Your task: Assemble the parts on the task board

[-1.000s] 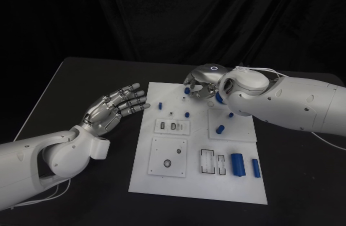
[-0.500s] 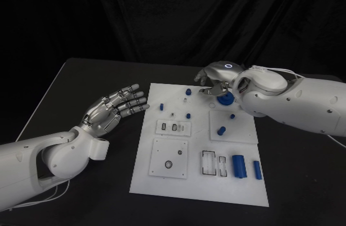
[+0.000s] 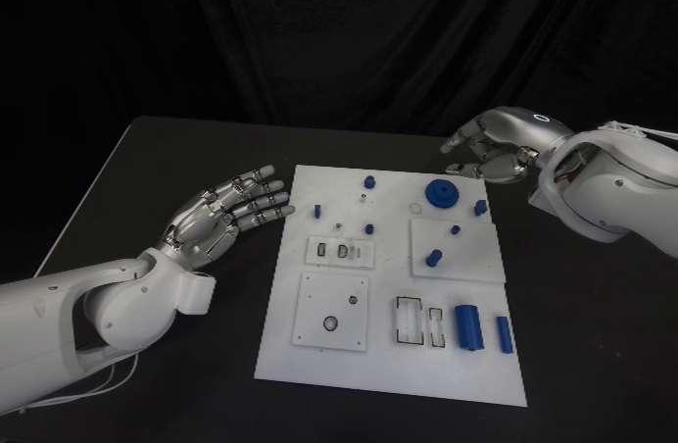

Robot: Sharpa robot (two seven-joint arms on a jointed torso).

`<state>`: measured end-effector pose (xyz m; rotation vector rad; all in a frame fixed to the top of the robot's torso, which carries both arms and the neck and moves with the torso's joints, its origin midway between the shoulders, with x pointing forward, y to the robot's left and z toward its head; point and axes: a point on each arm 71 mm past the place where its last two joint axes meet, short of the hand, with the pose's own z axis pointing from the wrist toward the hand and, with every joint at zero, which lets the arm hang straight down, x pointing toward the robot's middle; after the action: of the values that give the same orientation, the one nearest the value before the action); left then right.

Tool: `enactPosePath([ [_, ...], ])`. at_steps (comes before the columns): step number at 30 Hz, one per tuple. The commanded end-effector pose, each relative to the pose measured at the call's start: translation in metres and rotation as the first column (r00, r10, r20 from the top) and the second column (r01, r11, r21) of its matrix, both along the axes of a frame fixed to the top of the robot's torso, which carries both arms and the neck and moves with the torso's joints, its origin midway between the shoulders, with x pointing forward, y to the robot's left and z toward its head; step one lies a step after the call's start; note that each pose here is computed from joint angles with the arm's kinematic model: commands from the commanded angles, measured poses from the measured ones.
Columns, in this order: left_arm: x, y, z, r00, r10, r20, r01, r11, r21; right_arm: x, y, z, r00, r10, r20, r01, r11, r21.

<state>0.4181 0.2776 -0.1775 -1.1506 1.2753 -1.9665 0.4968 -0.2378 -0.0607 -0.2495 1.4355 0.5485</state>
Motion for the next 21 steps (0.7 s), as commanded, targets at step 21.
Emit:
enactPosePath([
  [21, 0.0009, 0.003, 0.0094, 0.991, 0.058, 0.122, -0.045, 0.993, -0.108, 0.004, -0.015, -0.032, 0.99, -0.14, 0.015, 0.141, 0.988, -0.068],
])
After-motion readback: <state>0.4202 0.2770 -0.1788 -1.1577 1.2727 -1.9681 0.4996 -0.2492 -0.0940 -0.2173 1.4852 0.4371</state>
